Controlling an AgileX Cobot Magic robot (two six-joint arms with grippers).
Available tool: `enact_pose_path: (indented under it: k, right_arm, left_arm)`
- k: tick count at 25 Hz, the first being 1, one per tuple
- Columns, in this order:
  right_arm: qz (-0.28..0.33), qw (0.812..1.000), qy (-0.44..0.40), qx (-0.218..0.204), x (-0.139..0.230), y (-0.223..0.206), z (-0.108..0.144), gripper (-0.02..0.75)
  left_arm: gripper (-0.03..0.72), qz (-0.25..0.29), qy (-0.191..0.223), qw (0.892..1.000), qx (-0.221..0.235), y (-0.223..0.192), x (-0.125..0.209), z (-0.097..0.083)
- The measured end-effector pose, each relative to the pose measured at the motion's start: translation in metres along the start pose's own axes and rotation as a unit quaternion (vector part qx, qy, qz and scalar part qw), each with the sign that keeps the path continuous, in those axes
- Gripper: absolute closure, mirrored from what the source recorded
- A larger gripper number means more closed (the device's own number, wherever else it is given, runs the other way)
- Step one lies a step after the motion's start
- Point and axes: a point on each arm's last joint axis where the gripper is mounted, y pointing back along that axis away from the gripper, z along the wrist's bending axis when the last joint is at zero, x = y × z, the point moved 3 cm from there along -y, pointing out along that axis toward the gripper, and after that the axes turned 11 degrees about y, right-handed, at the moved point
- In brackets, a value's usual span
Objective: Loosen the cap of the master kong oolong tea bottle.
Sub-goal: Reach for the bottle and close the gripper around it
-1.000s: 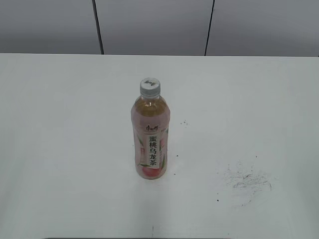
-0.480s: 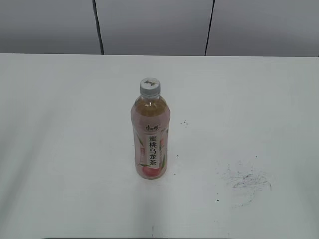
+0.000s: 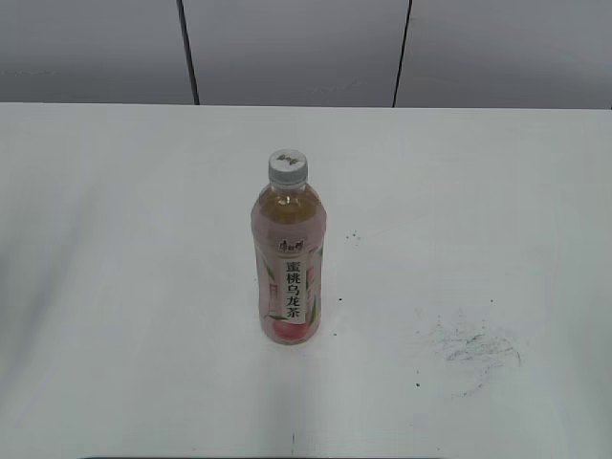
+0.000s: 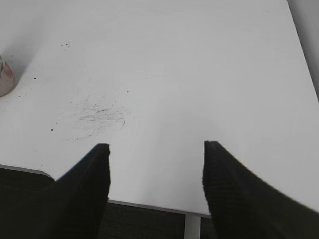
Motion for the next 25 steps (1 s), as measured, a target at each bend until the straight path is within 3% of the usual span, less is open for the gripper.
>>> enact_pose_path:
  k: [5,15,25]
  right_arm:
    - [0.0,1.0,0.0,0.0,0.0,0.0,0.0,0.289]
    - [0.0,1.0,0.0,0.0,0.0,0.0,0.0,0.289]
    - [0.0,1.0,0.0,0.0,0.0,0.0,0.0,0.289]
  left_arm:
    - [0.251,-0.003,0.002,1.0,-0.019,-0.024,0.01,0.007]
    - [0.251,0.039,-0.137,0.99,0.021,-0.089,0.063,-0.023]
    - [0.251,0.072,-0.158,0.984,-0.035,-0.141,0.125,0.0]
